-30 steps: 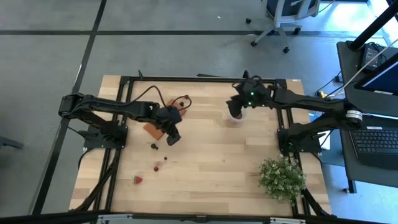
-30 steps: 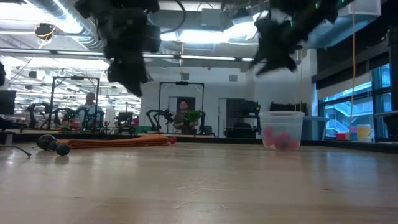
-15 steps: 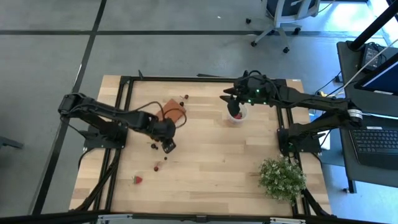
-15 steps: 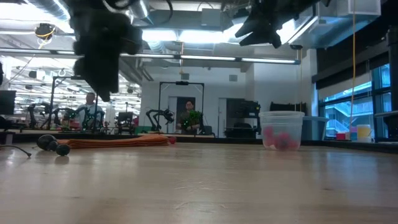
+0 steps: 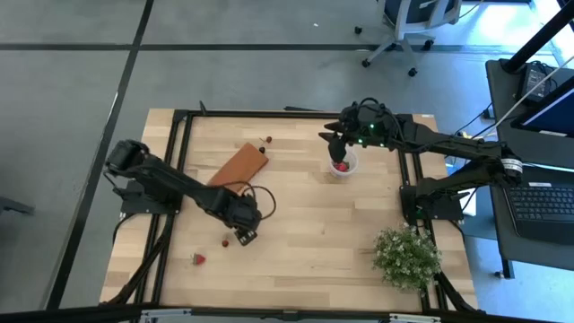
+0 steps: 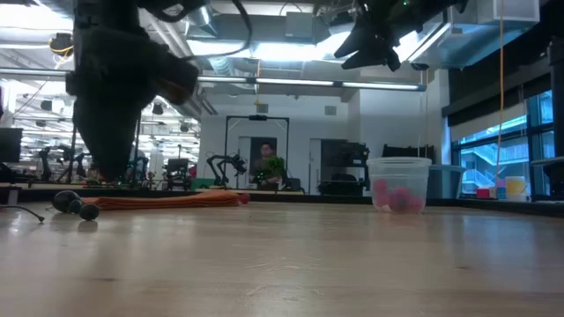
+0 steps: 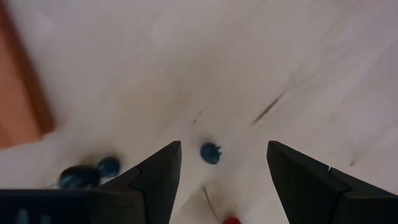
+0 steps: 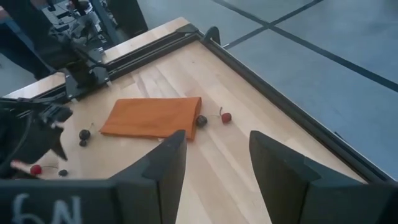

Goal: Pick and placing Produce into tupperware
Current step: Put the bottom blueberry into the transparent container

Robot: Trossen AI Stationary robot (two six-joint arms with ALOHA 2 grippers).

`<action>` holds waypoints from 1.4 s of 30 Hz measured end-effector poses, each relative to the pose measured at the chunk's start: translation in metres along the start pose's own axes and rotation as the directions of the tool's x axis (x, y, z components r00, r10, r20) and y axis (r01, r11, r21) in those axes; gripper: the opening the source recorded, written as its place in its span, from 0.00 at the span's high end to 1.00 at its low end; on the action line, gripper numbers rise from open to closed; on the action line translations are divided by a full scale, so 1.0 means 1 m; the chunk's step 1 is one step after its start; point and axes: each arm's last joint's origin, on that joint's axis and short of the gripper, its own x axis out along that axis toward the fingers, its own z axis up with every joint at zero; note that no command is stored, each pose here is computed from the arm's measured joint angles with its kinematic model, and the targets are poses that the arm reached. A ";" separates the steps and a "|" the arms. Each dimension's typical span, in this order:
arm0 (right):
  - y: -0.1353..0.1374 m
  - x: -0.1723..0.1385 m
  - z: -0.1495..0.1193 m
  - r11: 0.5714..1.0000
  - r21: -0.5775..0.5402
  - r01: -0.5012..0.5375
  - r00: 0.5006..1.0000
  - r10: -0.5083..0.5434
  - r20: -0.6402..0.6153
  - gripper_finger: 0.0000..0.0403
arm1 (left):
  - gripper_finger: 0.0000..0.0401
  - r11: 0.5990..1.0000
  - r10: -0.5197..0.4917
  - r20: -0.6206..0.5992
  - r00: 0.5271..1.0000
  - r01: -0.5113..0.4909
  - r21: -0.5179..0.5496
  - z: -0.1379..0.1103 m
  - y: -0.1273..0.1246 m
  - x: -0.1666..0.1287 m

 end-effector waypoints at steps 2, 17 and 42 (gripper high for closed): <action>-0.002 0.000 0.001 1.000 0.005 0.007 1.000 -0.007 0.002 0.56 | 0.43 1.000 0.028 -0.016 0.999 -0.028 0.007 0.001 -0.004 0.008; -0.004 0.000 0.001 1.000 0.006 0.013 1.000 -0.013 0.002 0.56 | 0.44 0.998 0.064 -0.146 0.987 -0.064 0.005 0.000 -0.008 0.035; -0.004 0.000 0.001 1.000 0.006 0.014 1.000 -0.014 -0.001 0.56 | 0.84 0.995 0.094 -0.214 0.972 -0.101 -0.022 0.005 -0.002 0.048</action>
